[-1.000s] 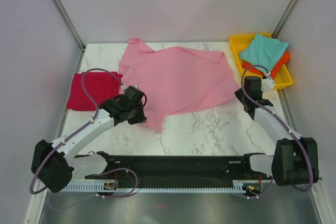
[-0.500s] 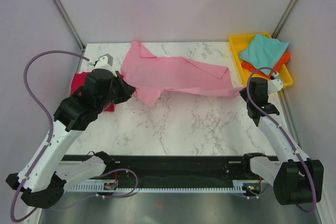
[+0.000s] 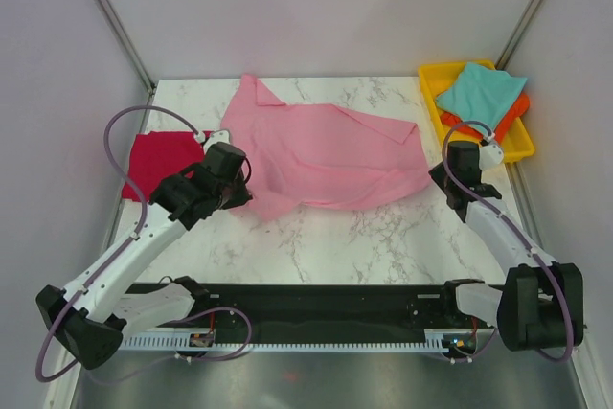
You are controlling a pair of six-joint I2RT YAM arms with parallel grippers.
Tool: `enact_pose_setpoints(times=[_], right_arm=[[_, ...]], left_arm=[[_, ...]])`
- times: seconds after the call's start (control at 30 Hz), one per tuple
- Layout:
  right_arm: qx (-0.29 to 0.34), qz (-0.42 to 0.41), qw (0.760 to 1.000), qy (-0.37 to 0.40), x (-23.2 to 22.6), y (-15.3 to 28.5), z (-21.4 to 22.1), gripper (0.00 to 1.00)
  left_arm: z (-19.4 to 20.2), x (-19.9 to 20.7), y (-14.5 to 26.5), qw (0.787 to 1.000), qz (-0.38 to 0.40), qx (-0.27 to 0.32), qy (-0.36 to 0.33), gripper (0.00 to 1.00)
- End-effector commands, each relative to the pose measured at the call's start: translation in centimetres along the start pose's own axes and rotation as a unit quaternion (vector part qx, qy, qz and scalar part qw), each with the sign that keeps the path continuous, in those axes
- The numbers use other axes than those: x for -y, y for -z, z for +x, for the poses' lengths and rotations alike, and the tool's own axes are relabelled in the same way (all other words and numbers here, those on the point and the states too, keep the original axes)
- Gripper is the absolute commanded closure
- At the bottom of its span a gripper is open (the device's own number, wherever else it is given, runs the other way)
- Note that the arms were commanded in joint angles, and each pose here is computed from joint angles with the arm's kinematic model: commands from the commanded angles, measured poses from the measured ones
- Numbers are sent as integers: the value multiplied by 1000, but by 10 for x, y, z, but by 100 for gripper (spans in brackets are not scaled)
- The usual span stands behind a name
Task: Fold and stack the t-shirts
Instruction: Flatten the tshirt out
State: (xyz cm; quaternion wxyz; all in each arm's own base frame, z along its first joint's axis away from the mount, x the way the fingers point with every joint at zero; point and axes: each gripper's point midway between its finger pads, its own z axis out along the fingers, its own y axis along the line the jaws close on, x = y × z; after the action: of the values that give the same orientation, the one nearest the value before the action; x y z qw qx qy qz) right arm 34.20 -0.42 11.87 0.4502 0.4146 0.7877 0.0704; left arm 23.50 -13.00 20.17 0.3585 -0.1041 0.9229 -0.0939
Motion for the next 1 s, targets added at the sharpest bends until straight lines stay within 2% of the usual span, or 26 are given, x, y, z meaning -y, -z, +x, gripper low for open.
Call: enact_pose_setpoints(times=[0.0,0.17,0.43,0.53,0.67,0.83,0.9,0.97], right_arm=[[0,-22,1000,-4,-13,-5,1,100],[15,-12,1000,16,-22,-11,-4,100],[15,10,999,26,-46,-30,-19,100],[9,14,999,27,-53,-39,-20,100],[14,11,999,31,-56,-33,-26,100],[65,-51,996,27,-87,18,-75,100],[81,-86,993,29,-105,53,-100,100],[92,-122,988,25,-117,85,-117,100]], left_arm=[[-16,-9,-1,998,-16,53,30,98],[-27,-13,-14,996,-47,61,38,98],[-76,-12,-46,993,-90,59,52,98],[-87,-6,-65,995,-84,36,50,98],[-89,-1,-67,996,-72,32,48,98],[-118,6,-15,993,-24,100,63,98],[-141,17,20,989,13,133,67,98],[-162,29,75,979,72,173,75,98]])
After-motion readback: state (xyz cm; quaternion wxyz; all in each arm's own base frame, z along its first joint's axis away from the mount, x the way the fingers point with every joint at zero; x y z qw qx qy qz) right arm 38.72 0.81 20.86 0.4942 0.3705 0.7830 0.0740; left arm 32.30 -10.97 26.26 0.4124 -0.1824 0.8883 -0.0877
